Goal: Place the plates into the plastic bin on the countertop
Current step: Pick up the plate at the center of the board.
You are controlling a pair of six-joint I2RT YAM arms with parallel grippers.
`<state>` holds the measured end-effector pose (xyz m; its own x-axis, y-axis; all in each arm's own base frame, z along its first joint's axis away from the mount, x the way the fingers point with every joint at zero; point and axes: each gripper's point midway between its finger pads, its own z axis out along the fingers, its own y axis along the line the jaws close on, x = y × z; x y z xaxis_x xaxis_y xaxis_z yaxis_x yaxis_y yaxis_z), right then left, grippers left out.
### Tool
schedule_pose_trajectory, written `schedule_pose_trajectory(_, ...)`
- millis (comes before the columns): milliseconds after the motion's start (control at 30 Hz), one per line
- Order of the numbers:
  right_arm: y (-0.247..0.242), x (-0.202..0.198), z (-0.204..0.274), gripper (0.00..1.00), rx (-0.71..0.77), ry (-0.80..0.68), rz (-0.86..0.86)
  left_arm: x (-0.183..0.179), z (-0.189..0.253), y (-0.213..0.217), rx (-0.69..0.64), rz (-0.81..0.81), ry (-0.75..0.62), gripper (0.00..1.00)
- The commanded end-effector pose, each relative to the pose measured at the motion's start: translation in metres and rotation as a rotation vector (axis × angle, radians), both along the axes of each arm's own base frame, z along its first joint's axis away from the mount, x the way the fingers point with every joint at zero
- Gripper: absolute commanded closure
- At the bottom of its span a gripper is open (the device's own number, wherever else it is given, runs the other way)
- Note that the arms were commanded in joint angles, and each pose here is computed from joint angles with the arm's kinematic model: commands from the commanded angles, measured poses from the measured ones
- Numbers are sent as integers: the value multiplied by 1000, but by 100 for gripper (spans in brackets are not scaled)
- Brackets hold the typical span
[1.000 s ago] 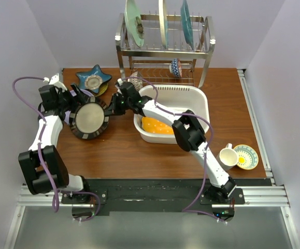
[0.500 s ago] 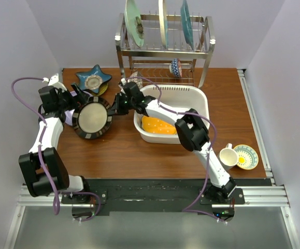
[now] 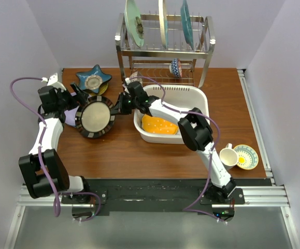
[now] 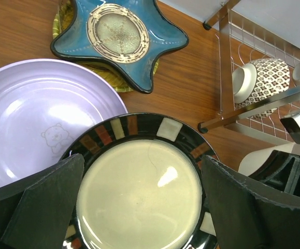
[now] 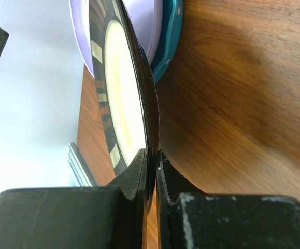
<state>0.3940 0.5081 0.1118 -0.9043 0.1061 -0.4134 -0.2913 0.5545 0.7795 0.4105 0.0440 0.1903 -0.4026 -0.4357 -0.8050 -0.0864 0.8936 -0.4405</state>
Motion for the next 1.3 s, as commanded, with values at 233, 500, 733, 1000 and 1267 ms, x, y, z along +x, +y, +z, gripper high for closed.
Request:
schedule_pose_trajectory(233,2,-8,155,100,296,-197,54,-2,23,14,39,57,-78,0)
schedule_pose_trajectory(500,-1,-13,169,100,325,-206,67,-2,23,16,43,67,-76,0)
schedule_pose_trajectory(733,-9,-18,184,100,342,-226,66,-3,23,16,44,69,-75,0)
schedule_pose_trajectory(1000,-14,-23,199,100,376,-228,76,-4,24,17,47,75,-76,0)
schedule_pose_trajectory(1267,-32,-24,210,100,373,-244,58,-5,26,20,55,88,-79,0)
